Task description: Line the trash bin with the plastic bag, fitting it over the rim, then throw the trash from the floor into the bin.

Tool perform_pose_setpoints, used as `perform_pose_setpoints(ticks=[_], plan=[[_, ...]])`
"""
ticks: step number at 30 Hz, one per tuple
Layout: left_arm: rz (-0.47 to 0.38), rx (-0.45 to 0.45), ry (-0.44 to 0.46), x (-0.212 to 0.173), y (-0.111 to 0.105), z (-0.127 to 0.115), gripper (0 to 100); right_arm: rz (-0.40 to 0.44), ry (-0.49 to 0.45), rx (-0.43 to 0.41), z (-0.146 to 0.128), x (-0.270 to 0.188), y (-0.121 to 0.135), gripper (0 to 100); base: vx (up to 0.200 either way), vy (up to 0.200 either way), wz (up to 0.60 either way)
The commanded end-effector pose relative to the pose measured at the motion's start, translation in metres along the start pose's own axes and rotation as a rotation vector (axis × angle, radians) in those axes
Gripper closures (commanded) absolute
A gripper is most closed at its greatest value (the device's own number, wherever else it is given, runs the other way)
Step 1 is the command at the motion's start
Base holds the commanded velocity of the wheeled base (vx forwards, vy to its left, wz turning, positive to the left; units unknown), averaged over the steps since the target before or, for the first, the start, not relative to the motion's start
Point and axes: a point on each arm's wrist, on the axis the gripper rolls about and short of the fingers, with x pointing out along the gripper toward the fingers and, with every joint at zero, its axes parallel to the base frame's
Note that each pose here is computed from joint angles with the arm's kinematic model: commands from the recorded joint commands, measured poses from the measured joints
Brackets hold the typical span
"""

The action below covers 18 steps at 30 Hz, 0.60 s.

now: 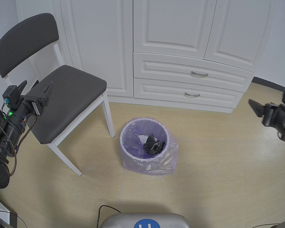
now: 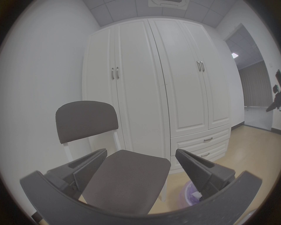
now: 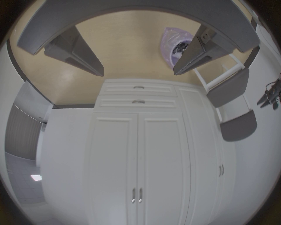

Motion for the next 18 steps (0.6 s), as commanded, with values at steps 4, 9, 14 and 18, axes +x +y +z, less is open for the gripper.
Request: perform_pose_setpoints(ticks=[4, 9, 14, 18], plan=[[0.036, -0.117, -0.088, -0.052, 0.019, 0.031, 0, -0.234, -0.366, 0.078, -0.024, -0.152, -0.069, 0, 0.0, 0.0, 0.0], [0.048, -0.124, -0.112, -0.085, 0.023, 0.044, 0, -0.297, -0.451, 0.087, -0.047, -0.184, -0.072, 0, 0.0, 0.0, 0.0], [0.095, -0.146, -0.146, -0.126, 0.027, 0.056, 0, -0.294, -0.485, 0.093, -0.093, -0.203, -0.073, 0, 0.0, 0.0, 0.0], [0.17, -0.154, -0.154, -0.161, 0.032, 0.065, 0, -0.284, -0.449, 0.084, -0.142, -0.209, -0.074, 0, 0.0, 0.0, 0.0]])
